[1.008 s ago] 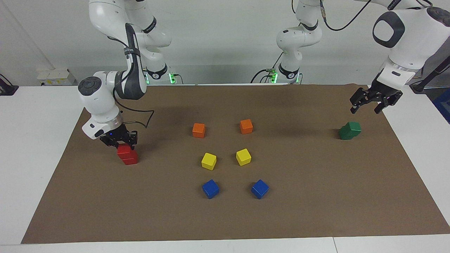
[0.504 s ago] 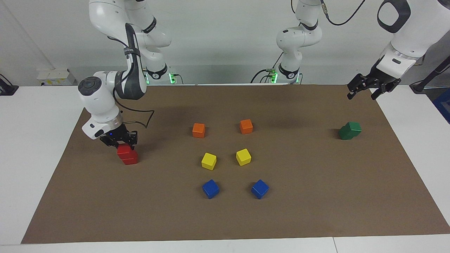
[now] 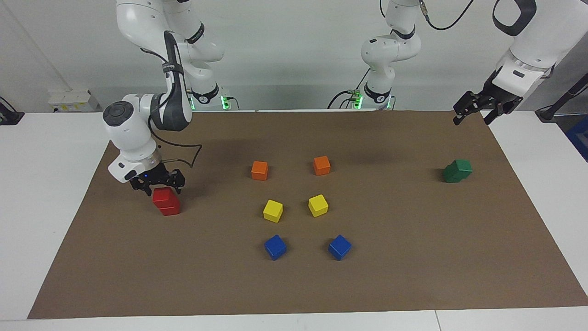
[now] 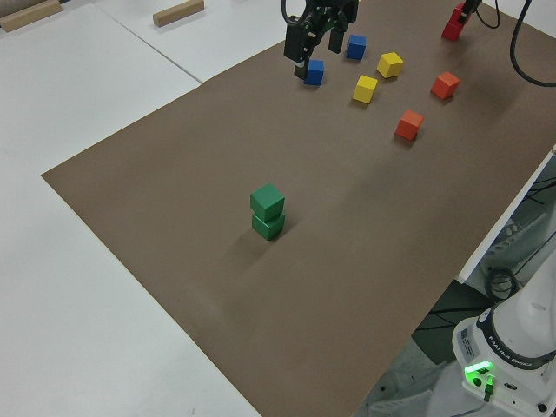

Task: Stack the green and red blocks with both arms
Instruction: 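Set the red cube beside the first red and open the right gripper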

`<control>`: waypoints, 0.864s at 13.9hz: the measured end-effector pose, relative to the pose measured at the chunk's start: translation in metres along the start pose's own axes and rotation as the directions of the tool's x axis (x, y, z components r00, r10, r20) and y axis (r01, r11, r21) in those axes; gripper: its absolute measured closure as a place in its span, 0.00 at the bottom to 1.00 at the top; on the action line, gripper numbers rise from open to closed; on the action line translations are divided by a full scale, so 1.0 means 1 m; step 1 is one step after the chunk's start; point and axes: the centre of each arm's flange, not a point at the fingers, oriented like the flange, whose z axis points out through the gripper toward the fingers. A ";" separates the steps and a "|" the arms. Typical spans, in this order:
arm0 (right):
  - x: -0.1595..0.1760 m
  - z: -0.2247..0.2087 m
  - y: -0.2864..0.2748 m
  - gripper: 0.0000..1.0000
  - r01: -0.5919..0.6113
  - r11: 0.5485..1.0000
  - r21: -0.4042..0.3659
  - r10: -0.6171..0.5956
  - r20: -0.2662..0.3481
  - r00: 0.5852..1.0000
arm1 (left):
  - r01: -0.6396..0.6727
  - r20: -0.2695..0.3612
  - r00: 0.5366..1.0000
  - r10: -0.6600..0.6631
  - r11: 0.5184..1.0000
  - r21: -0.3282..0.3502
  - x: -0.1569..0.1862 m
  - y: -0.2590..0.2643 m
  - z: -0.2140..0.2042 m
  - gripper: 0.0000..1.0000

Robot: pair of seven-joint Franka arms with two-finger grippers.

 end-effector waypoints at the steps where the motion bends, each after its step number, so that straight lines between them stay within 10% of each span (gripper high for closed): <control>1: 0.000 -0.001 -0.001 0.00 0.001 1.000 0.001 -0.001 0.004 1.000 | -0.003 0.011 1.000 0.003 1.000 0.011 -0.001 0.002 0.001 0.00; 6: 0.002 -0.027 -0.014 0.00 0.024 1.000 0.005 -0.024 0.030 0.999 | -0.004 0.022 1.000 0.004 1.000 0.015 -0.007 0.003 -0.014 0.00; 12: -0.020 -0.157 -0.029 0.00 0.047 0.999 0.001 -0.047 0.033 0.998 | 0.001 0.020 1.000 -0.001 1.000 0.016 -0.008 0.000 -0.017 0.00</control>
